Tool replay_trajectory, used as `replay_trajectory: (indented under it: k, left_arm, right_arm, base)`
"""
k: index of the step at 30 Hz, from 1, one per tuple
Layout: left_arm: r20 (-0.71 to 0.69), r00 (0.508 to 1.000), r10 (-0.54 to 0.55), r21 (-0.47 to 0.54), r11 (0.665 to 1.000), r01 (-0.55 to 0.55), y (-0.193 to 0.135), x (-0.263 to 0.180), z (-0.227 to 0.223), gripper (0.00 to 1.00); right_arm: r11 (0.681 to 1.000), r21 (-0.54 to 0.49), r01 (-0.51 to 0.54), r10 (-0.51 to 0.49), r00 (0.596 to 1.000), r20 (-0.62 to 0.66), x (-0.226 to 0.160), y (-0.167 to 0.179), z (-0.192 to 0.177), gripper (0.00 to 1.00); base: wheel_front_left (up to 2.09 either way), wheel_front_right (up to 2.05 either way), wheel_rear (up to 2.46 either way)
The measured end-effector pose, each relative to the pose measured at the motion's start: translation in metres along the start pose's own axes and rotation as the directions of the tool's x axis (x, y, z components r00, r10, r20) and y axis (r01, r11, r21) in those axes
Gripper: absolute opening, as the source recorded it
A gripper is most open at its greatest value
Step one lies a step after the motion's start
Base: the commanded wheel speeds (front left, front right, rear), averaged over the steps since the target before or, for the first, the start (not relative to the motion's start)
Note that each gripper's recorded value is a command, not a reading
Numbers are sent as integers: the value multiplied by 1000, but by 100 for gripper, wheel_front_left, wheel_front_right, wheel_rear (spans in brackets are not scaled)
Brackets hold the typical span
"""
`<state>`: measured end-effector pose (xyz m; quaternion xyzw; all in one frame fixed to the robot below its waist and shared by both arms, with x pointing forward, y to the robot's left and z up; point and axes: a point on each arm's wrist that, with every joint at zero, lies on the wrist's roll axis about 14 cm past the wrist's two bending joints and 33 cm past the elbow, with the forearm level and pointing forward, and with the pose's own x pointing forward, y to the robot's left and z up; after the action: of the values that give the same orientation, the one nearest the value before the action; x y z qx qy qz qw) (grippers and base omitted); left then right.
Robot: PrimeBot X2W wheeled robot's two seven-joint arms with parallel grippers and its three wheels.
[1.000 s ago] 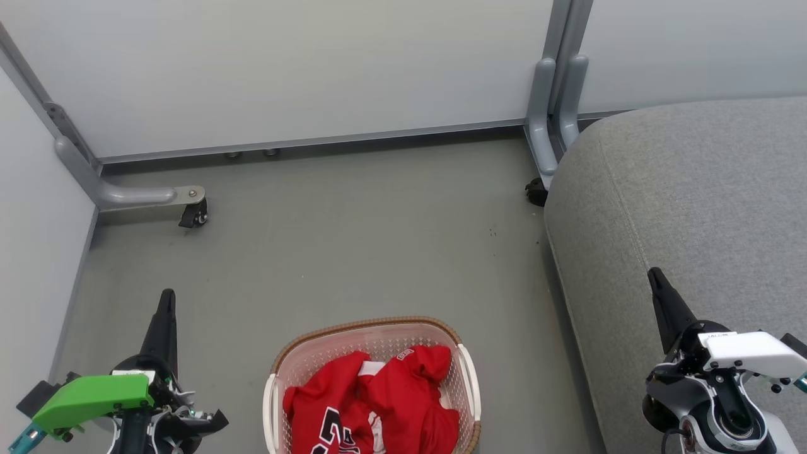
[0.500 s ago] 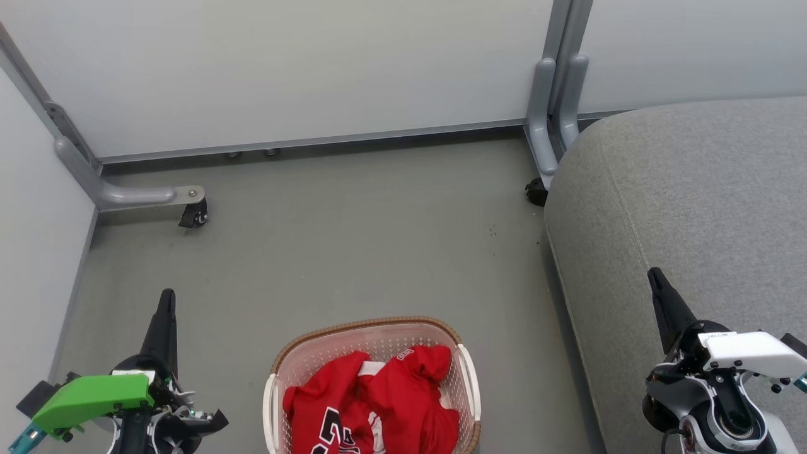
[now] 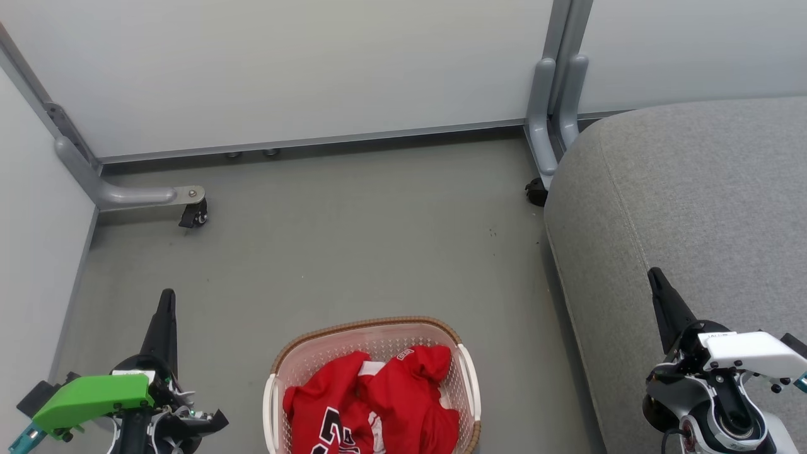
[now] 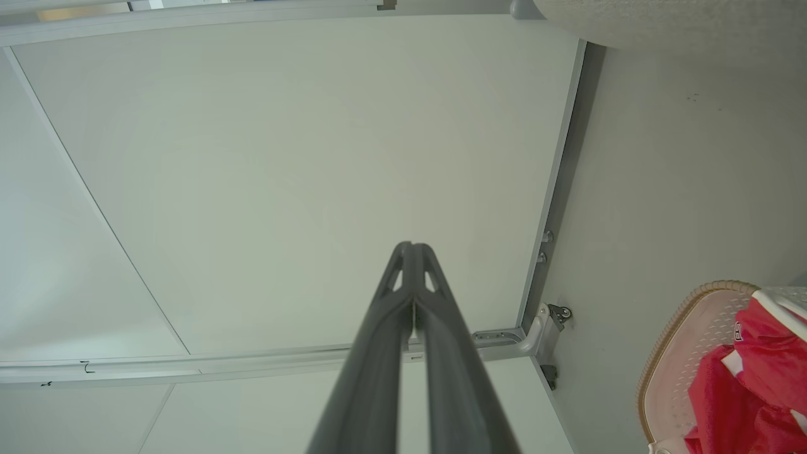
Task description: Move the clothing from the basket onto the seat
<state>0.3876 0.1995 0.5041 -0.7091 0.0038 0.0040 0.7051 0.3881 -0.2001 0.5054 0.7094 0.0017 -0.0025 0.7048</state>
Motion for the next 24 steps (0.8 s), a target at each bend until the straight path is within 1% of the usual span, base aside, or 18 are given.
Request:
replay_trajectory:
  k: [6,7,8,10,12,21,24]
  left_arm:
    - [0,1000,0,0,1000,0,0,0,0,0]
    - [0,1000,0,0,1000,0,0,0,0,100]
    - [1,1000,10,-2,1000,-10,3,-1,0,100]
    - [2,998,62,-10,998,-62,21,-8,-1,100]
    - [3,996,85,-12,996,-85,28,-12,-2,100]
    - [27,998,61,-7,998,-60,20,-11,-2,100]
    - [45,997,60,-7,998,-60,20,-13,1,100]
  right_arm:
    - [1000,0,0,0,1000,0,0,0,0,0]
    - [1000,0,0,0,1000,0,0,0,0,100]
    - [1000,2,10,-10,1000,1,-1,-3,0,100]
    - [998,12,60,-61,998,3,-8,-21,-1,100]
    - [996,16,83,-83,997,7,-13,-28,-1,100]
    - [998,-14,60,-59,997,46,-14,-20,4,100]
    - [997,-45,62,-59,996,61,-15,-20,7,100]
  base:
    - [0,0,0]
    - [0,0,0]
    - [0,0,0]
    - [0,0,0]
    - [0,0,0]
    - [0,0,0]
    - [0,0,0]
